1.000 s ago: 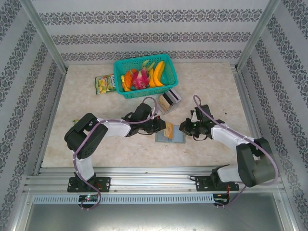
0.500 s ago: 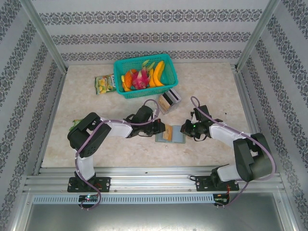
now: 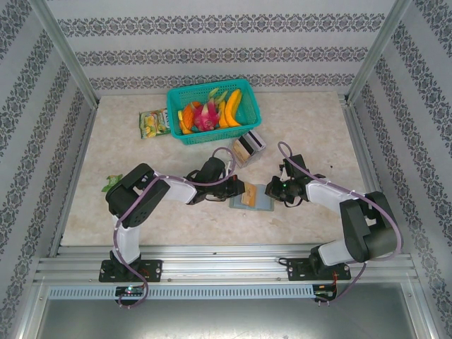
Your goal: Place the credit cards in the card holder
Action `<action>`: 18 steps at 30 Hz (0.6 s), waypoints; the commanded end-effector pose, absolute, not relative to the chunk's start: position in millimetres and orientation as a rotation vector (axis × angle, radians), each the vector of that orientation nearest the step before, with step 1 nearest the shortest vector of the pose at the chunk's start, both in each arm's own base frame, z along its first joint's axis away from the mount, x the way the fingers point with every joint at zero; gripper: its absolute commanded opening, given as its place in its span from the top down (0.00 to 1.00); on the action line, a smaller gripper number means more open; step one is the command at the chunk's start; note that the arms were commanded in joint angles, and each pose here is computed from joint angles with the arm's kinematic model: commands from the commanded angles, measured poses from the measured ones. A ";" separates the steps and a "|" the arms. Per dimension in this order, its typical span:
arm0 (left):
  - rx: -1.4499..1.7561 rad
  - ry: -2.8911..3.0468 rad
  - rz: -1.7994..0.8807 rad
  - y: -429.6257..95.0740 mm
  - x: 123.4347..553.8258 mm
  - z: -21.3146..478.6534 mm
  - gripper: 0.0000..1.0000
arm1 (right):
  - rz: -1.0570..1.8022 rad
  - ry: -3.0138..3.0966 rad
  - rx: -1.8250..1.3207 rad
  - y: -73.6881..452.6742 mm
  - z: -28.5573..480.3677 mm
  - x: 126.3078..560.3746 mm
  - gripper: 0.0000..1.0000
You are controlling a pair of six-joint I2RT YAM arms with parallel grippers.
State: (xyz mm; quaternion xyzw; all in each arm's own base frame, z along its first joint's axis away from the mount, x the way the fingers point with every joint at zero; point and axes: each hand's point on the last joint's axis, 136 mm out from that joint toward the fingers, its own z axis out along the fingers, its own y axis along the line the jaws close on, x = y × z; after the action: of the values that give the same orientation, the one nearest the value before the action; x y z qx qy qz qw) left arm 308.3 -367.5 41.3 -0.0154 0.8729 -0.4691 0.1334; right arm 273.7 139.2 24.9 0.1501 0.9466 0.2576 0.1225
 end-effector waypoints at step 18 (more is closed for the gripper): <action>0.061 2.472 -1.437 -387.6 300.4 46.6 1.00 | 0.673 2.785 0.430 130.4 33.0 268.8 0.87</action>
State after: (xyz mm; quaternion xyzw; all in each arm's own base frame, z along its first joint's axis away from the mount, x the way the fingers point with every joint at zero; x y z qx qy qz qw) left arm 304.7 -378.6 49.2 0.0047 0.8611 -0.4878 0.1434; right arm 270.9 134.7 28.6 0.1500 0.9508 0.2434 0.1196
